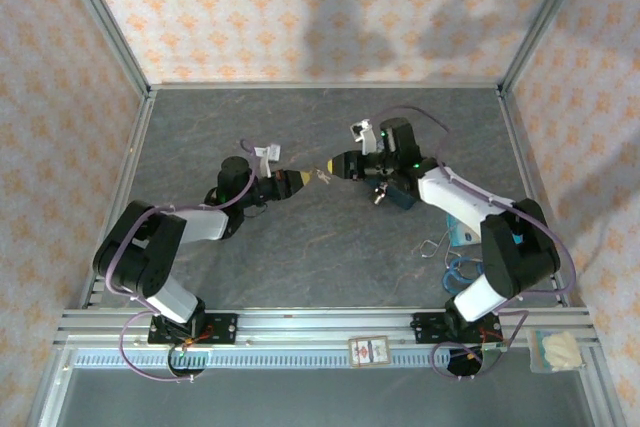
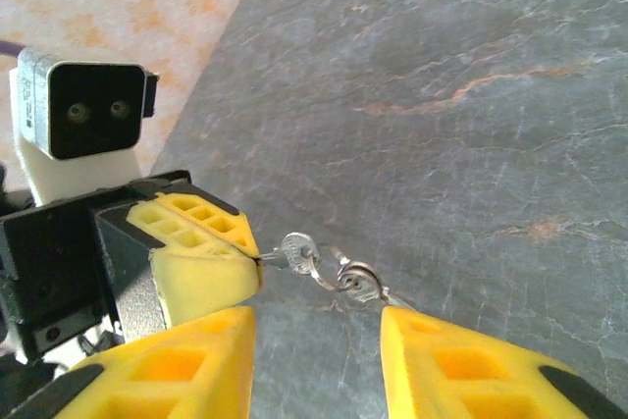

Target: Unlock the padlock with the key

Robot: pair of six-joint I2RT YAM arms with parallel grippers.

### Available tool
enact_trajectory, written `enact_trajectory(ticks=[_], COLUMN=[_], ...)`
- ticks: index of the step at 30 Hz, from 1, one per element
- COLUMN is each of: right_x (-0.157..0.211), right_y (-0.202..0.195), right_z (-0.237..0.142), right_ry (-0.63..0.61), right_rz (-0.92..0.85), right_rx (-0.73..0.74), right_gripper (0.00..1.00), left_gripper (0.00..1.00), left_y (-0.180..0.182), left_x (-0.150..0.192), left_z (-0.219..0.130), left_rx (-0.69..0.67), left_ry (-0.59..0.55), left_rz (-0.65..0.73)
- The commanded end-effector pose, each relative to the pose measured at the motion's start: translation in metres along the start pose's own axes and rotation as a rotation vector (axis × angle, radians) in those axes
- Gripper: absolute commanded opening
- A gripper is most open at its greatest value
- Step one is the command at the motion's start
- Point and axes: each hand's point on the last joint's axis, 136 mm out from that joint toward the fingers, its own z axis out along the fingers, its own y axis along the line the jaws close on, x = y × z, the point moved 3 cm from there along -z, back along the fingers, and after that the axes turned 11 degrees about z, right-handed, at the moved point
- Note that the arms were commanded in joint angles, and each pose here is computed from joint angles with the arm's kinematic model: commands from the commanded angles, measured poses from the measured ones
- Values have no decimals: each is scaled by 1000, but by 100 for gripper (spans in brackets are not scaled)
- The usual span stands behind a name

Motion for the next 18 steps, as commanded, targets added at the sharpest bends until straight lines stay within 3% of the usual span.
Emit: enact_trajectory(ticks=[1, 5, 14, 18], right_x=[6, 18, 31, 35], right_y=[15, 19, 10, 12], right_z=[-6, -3, 12, 17], right_ry=[106, 185, 208, 223], right_rz=[-68, -54, -43, -41], right_rx=[-143, -232, -219, -231], right_gripper=[39, 39, 39, 35], left_gripper=[0, 0, 0, 0], left_y=[-17, -27, -41, -43], left_x=[8, 6, 5, 5], left_z=[-2, -2, 1, 2], left_rx=[82, 119, 185, 198], left_ry=[83, 99, 100, 101], left_rz=[82, 119, 136, 129])
